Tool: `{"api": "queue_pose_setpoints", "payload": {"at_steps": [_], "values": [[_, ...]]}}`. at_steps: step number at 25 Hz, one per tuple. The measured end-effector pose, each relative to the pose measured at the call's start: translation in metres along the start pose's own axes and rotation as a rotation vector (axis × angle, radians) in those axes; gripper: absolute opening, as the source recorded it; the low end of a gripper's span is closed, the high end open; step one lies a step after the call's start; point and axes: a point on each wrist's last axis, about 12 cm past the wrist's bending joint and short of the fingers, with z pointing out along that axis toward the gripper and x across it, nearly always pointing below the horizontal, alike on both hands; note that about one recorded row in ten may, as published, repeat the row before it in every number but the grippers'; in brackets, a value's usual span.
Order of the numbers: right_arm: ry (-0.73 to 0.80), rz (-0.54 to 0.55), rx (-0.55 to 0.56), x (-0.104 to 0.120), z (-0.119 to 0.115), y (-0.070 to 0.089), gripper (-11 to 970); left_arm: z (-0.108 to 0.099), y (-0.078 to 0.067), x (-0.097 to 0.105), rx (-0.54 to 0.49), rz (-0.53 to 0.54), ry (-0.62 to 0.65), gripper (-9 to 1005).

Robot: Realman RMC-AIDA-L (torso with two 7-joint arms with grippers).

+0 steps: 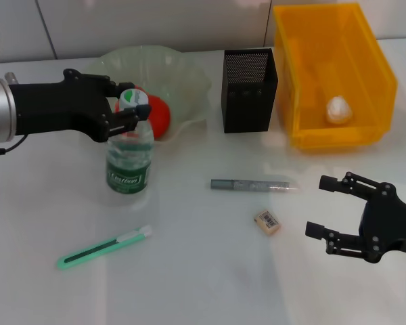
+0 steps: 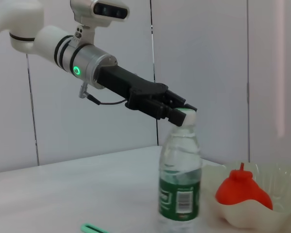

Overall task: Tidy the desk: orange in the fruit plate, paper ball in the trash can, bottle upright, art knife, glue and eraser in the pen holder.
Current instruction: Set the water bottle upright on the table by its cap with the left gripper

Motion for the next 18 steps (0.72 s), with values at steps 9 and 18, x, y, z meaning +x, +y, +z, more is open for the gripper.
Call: {"api": "queue_pose_setpoints", "payload": {"at_steps": [9,18], "values": [[0.000,0.000,0.000,-0.0001,0.0001,-0.0002,816,-0.0030,0.0019,0.0053,-0.011,-0.016,-0.021,470],[0.001,0.000,0.001,0.0001,0.0001,-0.0002,816,-0.0023,0.0017,0.0062,-0.007,-0.021,-0.020,477]]}}
